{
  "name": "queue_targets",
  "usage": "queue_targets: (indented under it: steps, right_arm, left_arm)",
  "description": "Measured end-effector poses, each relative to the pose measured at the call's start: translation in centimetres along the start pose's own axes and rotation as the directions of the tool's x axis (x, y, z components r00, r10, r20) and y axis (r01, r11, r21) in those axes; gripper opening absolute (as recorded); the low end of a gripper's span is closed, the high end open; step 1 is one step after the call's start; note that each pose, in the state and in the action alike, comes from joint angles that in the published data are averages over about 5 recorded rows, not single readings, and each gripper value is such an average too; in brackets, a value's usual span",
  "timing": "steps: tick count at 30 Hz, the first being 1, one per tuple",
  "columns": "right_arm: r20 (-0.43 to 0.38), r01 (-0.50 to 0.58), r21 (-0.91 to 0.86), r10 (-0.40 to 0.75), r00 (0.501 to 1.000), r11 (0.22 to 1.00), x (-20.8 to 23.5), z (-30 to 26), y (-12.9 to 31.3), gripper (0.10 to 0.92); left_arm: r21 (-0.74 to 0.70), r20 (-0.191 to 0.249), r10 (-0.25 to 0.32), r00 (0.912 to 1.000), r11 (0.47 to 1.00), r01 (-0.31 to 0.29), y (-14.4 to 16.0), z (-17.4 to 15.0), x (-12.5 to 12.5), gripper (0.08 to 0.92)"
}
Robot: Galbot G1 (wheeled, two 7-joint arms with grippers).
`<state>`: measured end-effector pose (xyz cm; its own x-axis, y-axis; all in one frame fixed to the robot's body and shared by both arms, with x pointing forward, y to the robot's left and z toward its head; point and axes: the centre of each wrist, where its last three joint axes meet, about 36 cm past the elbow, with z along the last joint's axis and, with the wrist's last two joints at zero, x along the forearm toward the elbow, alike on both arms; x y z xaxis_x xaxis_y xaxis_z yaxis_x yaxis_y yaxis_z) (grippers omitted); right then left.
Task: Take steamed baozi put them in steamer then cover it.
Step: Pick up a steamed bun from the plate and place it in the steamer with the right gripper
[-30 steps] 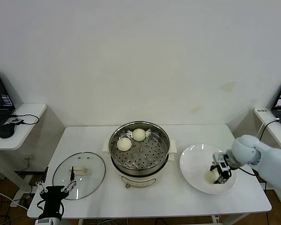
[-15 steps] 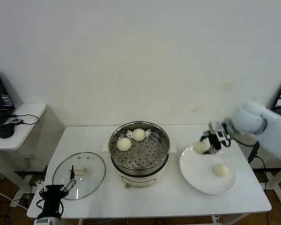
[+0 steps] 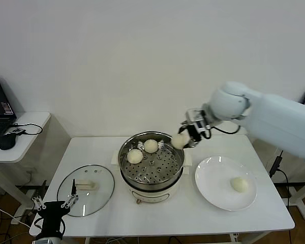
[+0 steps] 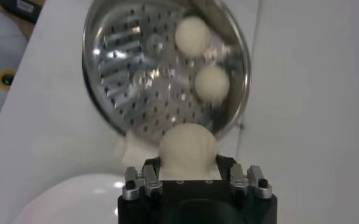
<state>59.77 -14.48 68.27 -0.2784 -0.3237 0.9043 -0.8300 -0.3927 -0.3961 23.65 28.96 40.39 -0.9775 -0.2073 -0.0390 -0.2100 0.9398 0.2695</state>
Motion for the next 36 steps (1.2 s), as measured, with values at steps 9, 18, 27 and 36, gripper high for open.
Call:
queue_targets:
  steps: [9, 18, 27, 36]
  right_arm:
    - [0.038, 0.103, 0.197, -0.113, 0.993, 0.975, -6.1, -4.2, -1.2, 0.594]
    - [0.034, 0.143, 0.364, -0.167, 0.985, 0.92, -10.7, -6.6, -1.1, 0.594]
    - [0.018, 0.143, 0.478, -0.173, 0.985, 0.867, -12.5, -7.7, -1.0, 0.595]
    - [0.031, 0.123, 0.51, -0.16, 0.987, 0.851, -11.7, -7.8, -0.8, 0.735]
  left_arm:
    - [-0.002, -0.008, -0.024, 0.9997, 1.0, 0.024, 0.4, 0.2, 0.0, 0.823]
    - [0.008, -0.017, -0.03, 0.9994, 1.0, 0.03, 0.2, 0.8, -0.3, 0.823]
    - [0.011, -0.019, -0.036, 0.9992, 0.999, 0.036, 0.4, 1.1, -0.4, 0.823]
    - [0.017, -0.015, -0.03, 0.9994, 0.999, 0.03, 0.0, 1.0, -0.4, 0.823]
